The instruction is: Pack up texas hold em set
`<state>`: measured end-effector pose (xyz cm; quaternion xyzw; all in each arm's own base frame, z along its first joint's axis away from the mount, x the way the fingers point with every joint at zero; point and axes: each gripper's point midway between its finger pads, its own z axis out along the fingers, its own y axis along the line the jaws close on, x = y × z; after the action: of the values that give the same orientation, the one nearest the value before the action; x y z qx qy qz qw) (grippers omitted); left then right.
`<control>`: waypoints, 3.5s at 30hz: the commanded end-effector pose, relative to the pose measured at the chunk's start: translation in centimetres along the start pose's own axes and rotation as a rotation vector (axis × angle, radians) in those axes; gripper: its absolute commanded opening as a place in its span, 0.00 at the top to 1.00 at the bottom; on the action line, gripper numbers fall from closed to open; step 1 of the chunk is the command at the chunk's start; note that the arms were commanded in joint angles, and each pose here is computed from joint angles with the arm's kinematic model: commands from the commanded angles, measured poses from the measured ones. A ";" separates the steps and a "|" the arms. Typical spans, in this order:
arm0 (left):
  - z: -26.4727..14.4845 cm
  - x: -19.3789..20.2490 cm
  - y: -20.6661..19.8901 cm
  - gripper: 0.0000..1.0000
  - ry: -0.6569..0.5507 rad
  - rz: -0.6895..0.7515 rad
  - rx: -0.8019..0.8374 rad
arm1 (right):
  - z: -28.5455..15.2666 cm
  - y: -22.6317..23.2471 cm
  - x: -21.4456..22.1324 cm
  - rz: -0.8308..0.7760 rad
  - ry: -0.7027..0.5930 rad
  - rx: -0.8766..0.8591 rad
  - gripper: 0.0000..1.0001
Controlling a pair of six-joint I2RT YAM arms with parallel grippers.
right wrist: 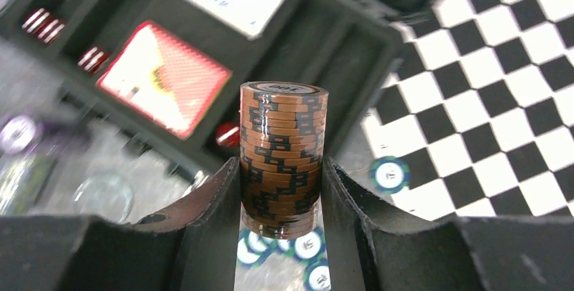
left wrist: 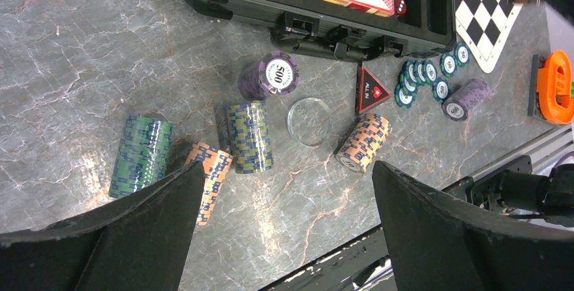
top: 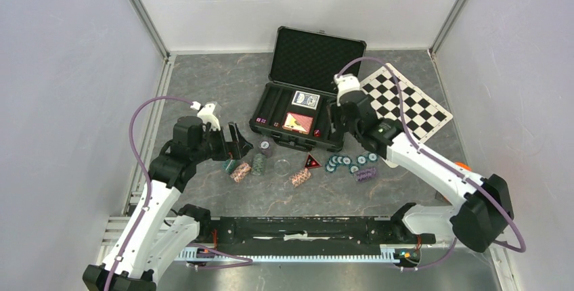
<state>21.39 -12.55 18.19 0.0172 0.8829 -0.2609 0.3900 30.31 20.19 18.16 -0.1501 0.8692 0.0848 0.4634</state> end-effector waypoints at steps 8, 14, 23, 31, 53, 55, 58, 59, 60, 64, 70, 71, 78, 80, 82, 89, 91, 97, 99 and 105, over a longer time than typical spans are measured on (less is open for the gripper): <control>-0.7 -1.1 -0.9 0.00 -0.062 0.060 0.044 | 6.7 -6.1 -3.5 0.331 -0.180 0.324 0.88; -0.5 -1.0 -0.8 0.00 -0.053 0.057 0.043 | 9.9 -6.6 -1.1 0.398 -0.118 0.384 0.87; -0.4 -0.9 -0.8 0.00 -0.045 0.055 0.045 | 12.0 -7.8 -0.4 0.399 -0.072 0.385 0.39; -0.2 -0.8 -0.9 0.00 -0.035 0.052 0.049 | 10.4 -7.1 -2.0 0.324 -0.078 0.294 0.28; -0.9 -0.8 -6.9 0.00 -0.044 0.086 0.130 | 9.9 -4.2 5.3 0.112 0.121 0.068 0.79; -0.2 -0.2 -7.1 0.00 -0.027 0.082 0.134 | 10.2 -4.5 5.5 0.109 0.126 0.087 0.80; 0.6 0.5 -7.6 0.00 -0.010 0.080 0.148 | 10.7 -5.4 5.3 0.094 0.126 0.141 0.81; 0.8 0.6 -7.7 0.00 -0.007 0.082 0.152 | 10.9 -5.7 5.2 0.092 0.124 0.160 0.81; 1.0 0.8 -7.8 0.00 -0.003 0.085 0.153 | 11.1 -6.0 5.1 0.089 0.122 0.175 0.81; 1.7 1.4 -7.8 0.00 0.011 0.090 0.141 | 11.8 -6.7 4.5 0.076 0.121 0.206 0.80; 2.0 2.7 -10.1 0.00 0.026 0.132 0.231 | 11.7 -7.2 4.1 0.057 0.122 0.220 0.73; 2.1 2.9 -10.4 0.00 0.024 0.140 0.246 | 11.7 -7.3 4.0 0.059 0.118 0.222 0.72; 3.3 4.7 -11.3 0.00 0.061 0.188 0.256 | 11.6 -6.0 3.2 0.071 0.110 0.123 0.63; 3.7 5.2 -11.4 0.00 0.072 0.207 0.248 | 10.7 -5.2 2.8 0.074 0.091 0.072 0.60; 4.0 5.5 -11.4 0.00 0.071 0.223 0.243 | 9.6 -4.6 2.4 0.077 0.069 0.025 0.57; 5.0 6.8 -12.4 0.00 0.032 0.427 0.253 | 4.2 -3.5 1.3 0.072 -0.037 -0.080 0.48; 5.5 7.5 -12.6 0.00 0.036 0.503 0.244 | 2.5 -3.3 2.2 0.081 -0.081 -0.112 0.37; 7.6 9.7 -12.7 0.00 0.081 0.613 0.212 | -1.3 -4.8 3.7 0.087 -0.154 -0.064 0.22; 8.2 10.2 -12.6 0.00 0.088 0.658 0.204 | -2.2 -6.0 4.4 0.118 -0.188 -0.006 0.16; 9.5 11.7 -13.1 0.00 0.134 0.729 0.232 | -5.2 -8.1 4.4 0.184 -0.353 0.077 0.02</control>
<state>15.77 -28.48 9.37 0.3578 0.8383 -0.1964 0.3615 26.73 12.08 15.68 -0.0793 0.8146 0.1336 0.5588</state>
